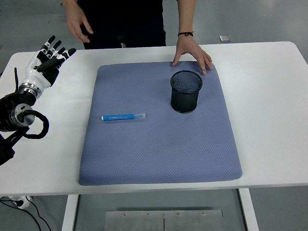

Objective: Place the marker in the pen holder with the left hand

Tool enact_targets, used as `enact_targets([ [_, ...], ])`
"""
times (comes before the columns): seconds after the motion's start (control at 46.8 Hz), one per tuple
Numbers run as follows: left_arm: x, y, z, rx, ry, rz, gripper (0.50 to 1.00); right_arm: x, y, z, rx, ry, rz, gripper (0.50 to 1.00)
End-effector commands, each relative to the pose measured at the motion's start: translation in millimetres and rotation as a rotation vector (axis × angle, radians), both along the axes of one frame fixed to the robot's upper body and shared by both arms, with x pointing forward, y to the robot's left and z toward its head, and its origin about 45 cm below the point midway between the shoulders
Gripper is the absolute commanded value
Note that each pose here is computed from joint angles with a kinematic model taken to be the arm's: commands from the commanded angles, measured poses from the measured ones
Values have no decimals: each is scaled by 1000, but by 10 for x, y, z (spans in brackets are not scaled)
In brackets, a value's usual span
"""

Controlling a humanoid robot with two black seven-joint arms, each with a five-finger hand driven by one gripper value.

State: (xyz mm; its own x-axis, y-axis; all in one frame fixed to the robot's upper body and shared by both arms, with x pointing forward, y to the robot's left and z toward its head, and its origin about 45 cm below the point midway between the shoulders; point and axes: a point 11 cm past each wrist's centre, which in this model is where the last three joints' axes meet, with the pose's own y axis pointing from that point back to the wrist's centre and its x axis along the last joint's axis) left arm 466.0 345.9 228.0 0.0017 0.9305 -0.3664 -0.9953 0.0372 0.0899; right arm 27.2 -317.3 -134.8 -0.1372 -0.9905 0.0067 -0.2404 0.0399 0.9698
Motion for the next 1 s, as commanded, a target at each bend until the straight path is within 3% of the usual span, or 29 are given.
enact_targets([
  [0.0, 2, -8, 1, -1, 0, -1, 1000, 0, 0, 0, 0, 0, -2, 1000],
  [0.684, 5, -39, -6, -2, -1, -7, 1000, 0, 0, 0, 0, 0, 0, 1000],
  [0.983, -92, -1, -188, -1, 36, 0, 1000, 0, 0, 0, 0, 0, -2, 1000],
])
